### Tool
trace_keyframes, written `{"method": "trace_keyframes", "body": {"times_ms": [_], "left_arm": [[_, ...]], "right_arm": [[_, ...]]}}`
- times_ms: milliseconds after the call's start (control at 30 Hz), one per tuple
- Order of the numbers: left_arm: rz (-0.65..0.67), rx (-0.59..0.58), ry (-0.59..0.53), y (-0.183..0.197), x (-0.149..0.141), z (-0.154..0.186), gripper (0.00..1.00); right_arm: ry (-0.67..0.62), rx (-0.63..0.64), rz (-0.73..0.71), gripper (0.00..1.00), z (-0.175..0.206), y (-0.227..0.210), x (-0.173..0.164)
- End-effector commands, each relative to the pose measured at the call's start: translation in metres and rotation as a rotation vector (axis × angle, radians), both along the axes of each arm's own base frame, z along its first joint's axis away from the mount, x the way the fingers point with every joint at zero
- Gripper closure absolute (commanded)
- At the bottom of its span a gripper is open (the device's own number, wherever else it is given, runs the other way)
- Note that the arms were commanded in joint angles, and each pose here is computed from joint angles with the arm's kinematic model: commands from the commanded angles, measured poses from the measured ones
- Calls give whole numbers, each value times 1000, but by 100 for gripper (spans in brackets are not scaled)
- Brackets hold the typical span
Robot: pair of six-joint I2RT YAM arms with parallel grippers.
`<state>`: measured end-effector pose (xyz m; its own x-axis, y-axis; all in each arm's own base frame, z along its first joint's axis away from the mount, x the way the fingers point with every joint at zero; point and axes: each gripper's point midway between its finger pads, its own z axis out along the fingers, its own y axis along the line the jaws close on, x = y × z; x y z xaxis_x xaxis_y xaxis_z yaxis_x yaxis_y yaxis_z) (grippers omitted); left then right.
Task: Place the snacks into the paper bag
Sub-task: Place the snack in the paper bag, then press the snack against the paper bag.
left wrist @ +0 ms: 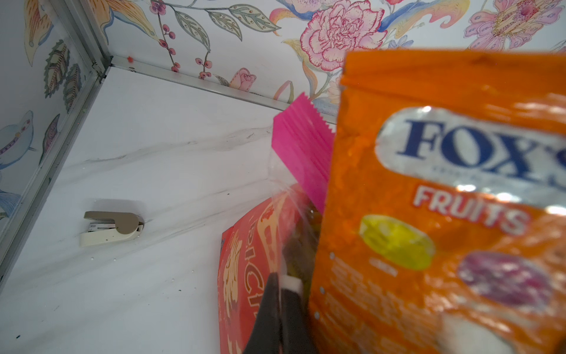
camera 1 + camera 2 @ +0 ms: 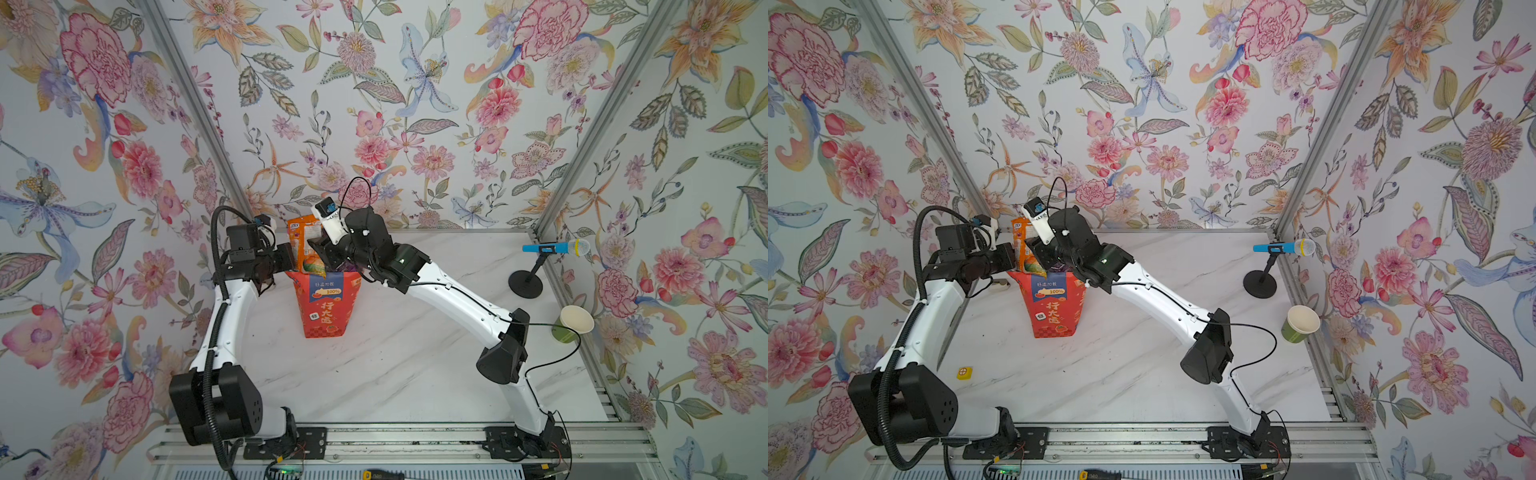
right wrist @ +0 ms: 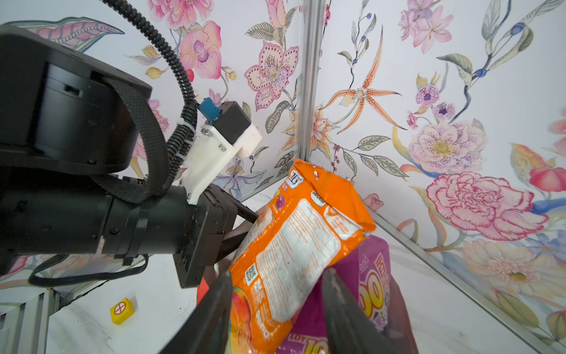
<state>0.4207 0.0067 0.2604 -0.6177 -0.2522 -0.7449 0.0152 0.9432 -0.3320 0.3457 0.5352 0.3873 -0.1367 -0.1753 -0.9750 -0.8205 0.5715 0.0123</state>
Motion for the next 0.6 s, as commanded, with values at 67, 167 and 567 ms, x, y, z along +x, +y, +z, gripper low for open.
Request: {"method": "trace_keyframes", "body": {"times_ms": [67, 167, 567], "left_arm": [[-22, 8, -129, -2, 0, 38, 100], [-20, 10, -133, -2, 0, 39, 100], [-18, 8, -141, -2, 0, 42, 100]], "right_arm": [[-7, -101, -26, 50, -41, 18, 9], [-19, -165, -49, 51, -68, 24, 14], [-65, -349, -77, 55, -143, 35, 26]]}}
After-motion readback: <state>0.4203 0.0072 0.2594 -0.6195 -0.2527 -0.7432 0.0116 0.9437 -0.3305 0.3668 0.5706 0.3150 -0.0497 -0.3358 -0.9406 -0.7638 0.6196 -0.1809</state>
